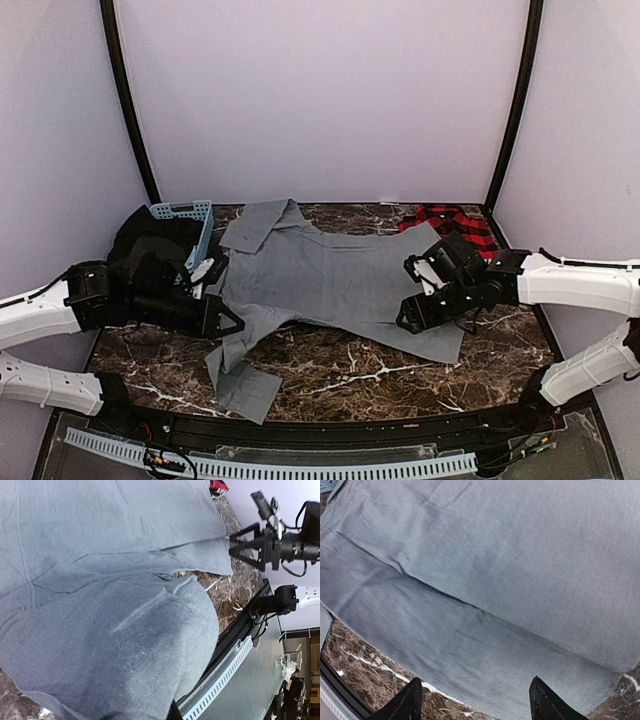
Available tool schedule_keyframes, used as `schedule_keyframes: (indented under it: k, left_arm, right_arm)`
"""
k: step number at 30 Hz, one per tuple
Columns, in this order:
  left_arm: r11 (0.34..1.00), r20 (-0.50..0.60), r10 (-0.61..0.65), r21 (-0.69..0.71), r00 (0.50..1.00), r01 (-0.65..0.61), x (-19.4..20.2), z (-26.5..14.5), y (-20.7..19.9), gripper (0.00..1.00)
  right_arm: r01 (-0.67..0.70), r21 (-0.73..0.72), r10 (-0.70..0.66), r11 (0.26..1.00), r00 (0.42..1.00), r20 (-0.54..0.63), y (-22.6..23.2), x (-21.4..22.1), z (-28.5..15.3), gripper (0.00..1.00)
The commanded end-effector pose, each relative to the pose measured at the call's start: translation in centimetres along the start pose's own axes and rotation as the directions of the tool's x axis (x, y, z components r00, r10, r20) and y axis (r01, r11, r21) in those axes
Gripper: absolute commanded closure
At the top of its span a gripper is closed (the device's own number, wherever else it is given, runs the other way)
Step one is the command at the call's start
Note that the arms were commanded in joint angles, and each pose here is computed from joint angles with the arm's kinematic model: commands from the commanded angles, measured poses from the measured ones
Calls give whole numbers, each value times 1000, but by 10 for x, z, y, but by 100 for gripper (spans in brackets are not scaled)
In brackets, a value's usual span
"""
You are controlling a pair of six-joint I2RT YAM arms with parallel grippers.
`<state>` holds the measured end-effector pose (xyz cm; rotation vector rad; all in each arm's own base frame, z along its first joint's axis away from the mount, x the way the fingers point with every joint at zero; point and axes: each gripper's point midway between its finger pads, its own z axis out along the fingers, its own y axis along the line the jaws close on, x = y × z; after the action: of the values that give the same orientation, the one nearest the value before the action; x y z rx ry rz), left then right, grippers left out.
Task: Fold and stack the long sleeve shirts
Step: Pick up the flattened shirt from the center of the board.
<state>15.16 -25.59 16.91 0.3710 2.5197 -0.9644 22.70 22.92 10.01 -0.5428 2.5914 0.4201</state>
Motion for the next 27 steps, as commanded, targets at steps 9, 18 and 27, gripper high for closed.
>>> schedule_keyframes:
  k: [9,18,27]
  left_arm:
    - [999,-11,24,44,1000,-24,-32,-20,-7,100]
    - [997,14,20,73,1000,-21,-56,-20,-22,100]
    - [990,18,18,137,1000,-20,-70,-21,-41,100]
  right_arm:
    - [-21,45,27,999,989,-149,-13,47,2,29]
    - [80,62,-70,995,988,-138,8,57,2,27]
    - [194,152,-185,969,980,-74,26,49,17,27]
